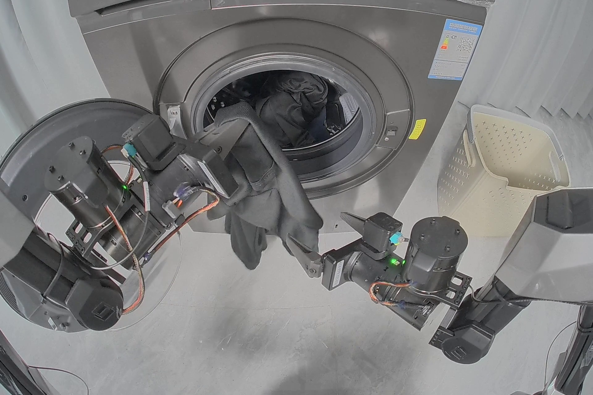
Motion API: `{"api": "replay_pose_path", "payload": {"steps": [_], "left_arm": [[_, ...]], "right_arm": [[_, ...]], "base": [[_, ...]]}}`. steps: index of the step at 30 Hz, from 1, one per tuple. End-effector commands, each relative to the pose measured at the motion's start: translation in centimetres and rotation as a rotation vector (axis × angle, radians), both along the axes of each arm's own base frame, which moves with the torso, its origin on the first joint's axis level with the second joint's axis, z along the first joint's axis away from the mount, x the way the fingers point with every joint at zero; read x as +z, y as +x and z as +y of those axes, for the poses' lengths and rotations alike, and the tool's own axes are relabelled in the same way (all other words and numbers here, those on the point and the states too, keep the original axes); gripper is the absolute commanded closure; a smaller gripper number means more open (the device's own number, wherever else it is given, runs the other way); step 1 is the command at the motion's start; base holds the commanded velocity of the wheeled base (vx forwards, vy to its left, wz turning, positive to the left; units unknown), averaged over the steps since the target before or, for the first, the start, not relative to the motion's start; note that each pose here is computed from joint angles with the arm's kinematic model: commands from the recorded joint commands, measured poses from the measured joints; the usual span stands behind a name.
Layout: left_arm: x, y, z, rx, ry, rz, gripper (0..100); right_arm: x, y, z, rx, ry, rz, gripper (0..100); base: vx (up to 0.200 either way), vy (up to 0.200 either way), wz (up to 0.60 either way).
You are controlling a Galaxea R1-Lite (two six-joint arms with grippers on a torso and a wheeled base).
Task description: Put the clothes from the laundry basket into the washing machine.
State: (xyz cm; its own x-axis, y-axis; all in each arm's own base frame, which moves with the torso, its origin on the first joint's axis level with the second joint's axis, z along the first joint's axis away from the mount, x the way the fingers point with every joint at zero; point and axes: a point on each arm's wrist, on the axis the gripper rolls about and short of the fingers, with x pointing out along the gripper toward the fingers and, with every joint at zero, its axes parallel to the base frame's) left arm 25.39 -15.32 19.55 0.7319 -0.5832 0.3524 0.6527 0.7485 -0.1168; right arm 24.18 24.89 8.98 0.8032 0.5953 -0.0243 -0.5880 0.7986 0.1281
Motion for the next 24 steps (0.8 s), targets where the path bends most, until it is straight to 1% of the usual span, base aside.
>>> {"api": "replay_pose_path", "payload": {"steps": [1, 4, 8, 9, 10, 11, 12, 14, 15, 20, 22, 24], "left_arm": [[-0.2, 0.4, -0.2, 0.002, 0.001, 0.003, 100], [0.0, 0.5, -0.3, 0.002, -0.003, -0.004, 100], [0.2, 0.6, -0.4, 0.014, -0.012, -0.009, 100], [0.2, 0.6, -0.4, 0.014, -0.012, -0.009, 100], [0.2, 0.8, -0.4, 0.014, -0.014, -0.012, 100], [0.2, 0.8, -0.4, 0.017, -0.014, -0.011, 100], [0.3, 0.8, -0.4, 0.017, -0.015, -0.013, 100], [0.3, 0.9, -0.5, 0.017, -0.017, -0.015, 100], [0.3, 0.9, -0.5, 0.017, -0.016, -0.014, 100], [0.3, 1.0, -0.5, 0.027, -0.020, -0.012, 100], [0.3, 0.9, -0.5, 0.027, -0.019, -0.014, 100], [0.4, 0.9, -0.4, 0.029, -0.020, -0.015, 100]], "right_arm": [[-0.1, -0.3, 0.3, 0.011, -0.003, 0.001, 0], [-0.3, -0.7, 0.7, 0.031, -0.006, 0.003, 0], [-1.3, -1.2, 1.9, 0.088, -0.024, 0.014, 0], [-1.3, -1.2, 1.9, 0.088, -0.024, 0.014, 0], [-1.8, -1.4, 2.4, 0.116, -0.033, 0.010, 0], [-1.8, -1.3, 2.4, 0.117, -0.032, 0.009, 0], [-1.6, -1.6, 3.0, 0.156, -0.018, -0.007, 0], [-1.6, -1.7, 3.5, 0.185, -0.009, -0.017, 0], [-1.6, -1.6, 3.6, 0.188, -0.008, -0.018, 0], [-1.8, -1.1, 5.3, 0.263, 0.002, -0.056, 0], [-1.6, -1.1, 5.5, 0.267, 0.007, -0.061, 0], [-1.7, -0.8, 6.3, 0.276, 0.018, -0.072, 0]], "base": [[0.000, 0.000, 0.00], [0.000, 0.000, 0.00], [0.000, 0.000, 0.00], [0.000, 0.000, 0.00], [0.000, 0.000, 0.00], [0.000, 0.000, 0.00], [0.000, 0.000, 0.00], [0.000, 0.000, 0.00], [0.000, 0.000, 0.00], [0.000, 0.000, 0.00], [0.000, 0.000, 0.00], [0.000, 0.000, 0.00]]}}
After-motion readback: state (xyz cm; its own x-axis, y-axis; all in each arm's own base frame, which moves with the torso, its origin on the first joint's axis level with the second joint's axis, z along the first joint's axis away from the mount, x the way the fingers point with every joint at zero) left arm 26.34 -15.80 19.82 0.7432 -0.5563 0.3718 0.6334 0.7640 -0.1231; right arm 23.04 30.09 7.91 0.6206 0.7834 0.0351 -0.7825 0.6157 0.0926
